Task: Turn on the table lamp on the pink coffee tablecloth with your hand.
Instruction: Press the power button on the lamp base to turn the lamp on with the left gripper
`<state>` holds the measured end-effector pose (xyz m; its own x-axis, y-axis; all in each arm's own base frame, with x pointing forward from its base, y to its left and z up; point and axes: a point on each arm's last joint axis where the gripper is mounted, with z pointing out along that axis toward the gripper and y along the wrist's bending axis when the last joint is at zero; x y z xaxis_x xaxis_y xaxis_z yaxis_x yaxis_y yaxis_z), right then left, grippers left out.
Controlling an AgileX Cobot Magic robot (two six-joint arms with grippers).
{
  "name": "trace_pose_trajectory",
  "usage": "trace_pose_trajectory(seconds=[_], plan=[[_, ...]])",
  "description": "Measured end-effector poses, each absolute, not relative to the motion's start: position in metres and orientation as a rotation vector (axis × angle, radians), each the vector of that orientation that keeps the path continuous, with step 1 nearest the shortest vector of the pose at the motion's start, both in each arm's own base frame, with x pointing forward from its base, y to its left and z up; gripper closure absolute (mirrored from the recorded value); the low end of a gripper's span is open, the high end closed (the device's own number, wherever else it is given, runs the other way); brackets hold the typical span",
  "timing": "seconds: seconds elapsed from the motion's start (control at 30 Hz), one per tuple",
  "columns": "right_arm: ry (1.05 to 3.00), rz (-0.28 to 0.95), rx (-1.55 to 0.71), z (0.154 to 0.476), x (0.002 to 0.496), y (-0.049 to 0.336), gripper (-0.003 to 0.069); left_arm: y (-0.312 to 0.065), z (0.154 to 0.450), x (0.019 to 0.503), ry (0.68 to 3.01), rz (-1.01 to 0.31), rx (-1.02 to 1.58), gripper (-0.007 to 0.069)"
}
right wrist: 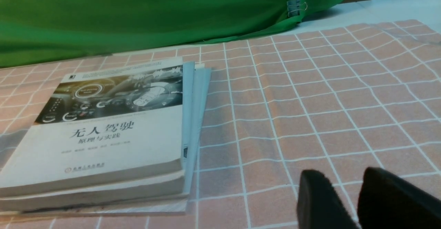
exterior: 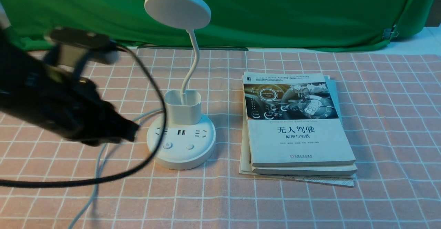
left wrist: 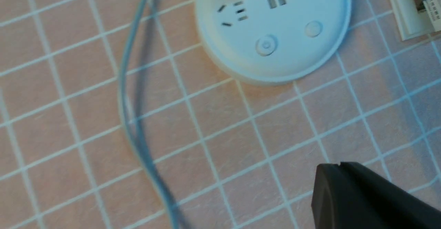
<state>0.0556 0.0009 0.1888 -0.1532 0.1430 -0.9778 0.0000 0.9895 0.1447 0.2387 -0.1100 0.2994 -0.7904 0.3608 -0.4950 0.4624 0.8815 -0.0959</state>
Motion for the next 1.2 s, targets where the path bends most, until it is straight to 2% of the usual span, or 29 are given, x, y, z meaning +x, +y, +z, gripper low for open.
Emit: trace_pose_trajectory(seconds=[0.23,0.47,0.9,1.2], plan=[[1.721,0.125,0.107,0.189,0.056,0.001,0.0417,-0.164,0.254,0.265,2.597,-0.315,0.754,0.0604],[1.721,0.125,0.107,0.189,0.056,0.001,0.0417,-0.186,0.219,0.294,2.605,-0.289,0.760,0.0604],[1.721,0.125,0.107,0.189,0.056,0.001,0.0417,-0.196,0.187,0.318,2.625,-0.203,0.802,0.0604],[1.721,0.125,0.107,0.189,0.056,0.001,0.0417,-0.197,0.185,0.320,2.615,-0.205,0.796,0.0604]])
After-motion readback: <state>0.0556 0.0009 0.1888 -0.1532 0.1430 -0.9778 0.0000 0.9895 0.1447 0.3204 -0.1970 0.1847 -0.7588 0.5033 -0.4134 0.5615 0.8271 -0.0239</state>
